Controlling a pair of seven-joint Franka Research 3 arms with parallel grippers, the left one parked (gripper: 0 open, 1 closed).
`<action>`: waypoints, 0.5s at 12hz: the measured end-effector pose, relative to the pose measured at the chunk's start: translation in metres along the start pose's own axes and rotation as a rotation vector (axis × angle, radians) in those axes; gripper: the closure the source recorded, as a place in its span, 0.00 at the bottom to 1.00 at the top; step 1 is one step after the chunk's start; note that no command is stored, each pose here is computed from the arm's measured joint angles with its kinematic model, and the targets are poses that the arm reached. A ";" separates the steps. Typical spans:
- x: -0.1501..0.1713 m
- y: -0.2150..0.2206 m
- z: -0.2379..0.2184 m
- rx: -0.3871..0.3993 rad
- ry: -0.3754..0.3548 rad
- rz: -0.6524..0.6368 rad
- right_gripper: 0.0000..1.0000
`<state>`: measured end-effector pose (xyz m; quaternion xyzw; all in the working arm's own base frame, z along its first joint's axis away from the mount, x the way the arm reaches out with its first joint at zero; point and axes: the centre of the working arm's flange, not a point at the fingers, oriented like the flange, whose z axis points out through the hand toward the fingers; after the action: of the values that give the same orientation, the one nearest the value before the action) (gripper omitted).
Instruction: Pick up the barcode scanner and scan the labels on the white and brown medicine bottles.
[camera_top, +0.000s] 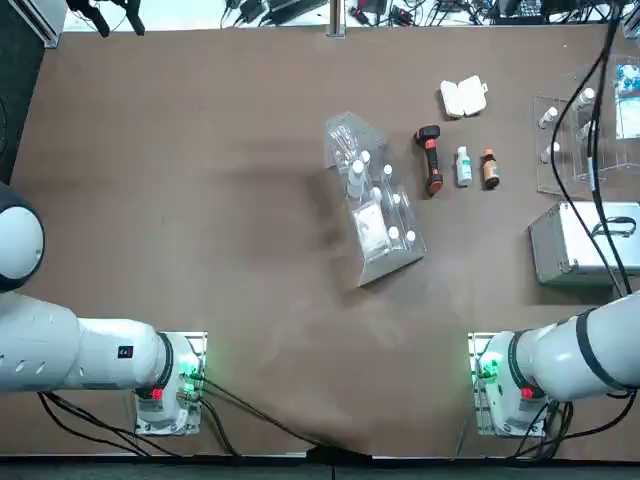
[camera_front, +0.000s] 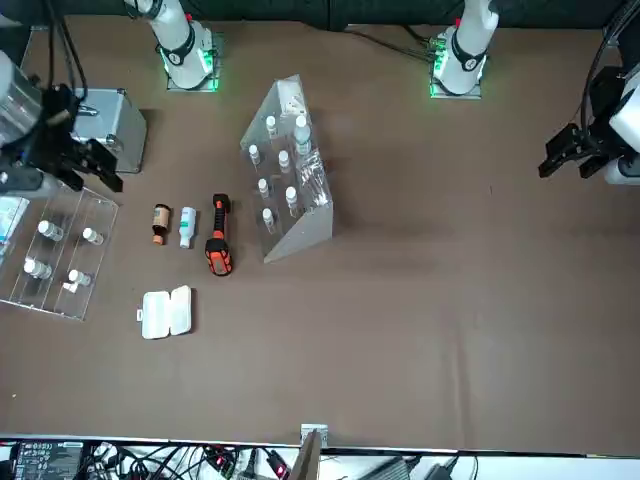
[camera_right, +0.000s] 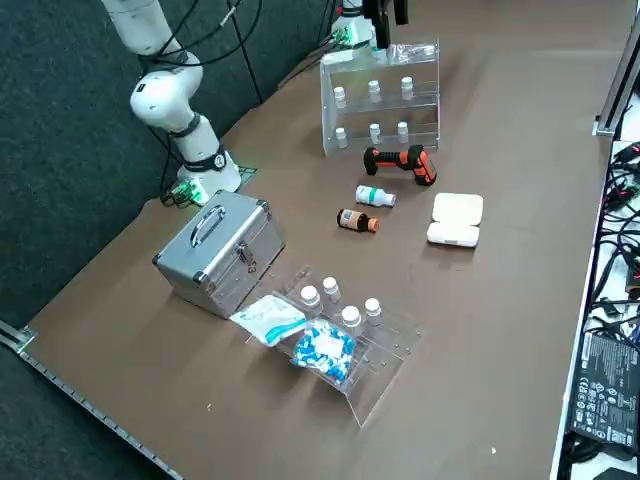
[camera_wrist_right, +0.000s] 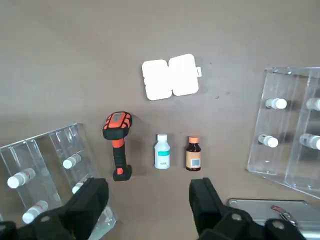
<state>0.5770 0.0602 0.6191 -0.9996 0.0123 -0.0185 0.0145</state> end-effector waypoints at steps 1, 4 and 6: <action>-0.003 0.008 -0.007 0.002 0.004 0.003 0.00; -0.003 0.027 -0.010 0.008 -0.004 0.012 0.00; -0.006 0.035 -0.007 0.006 -0.037 0.023 0.00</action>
<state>0.5696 0.0252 0.6251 -0.9996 0.0237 0.0003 0.0178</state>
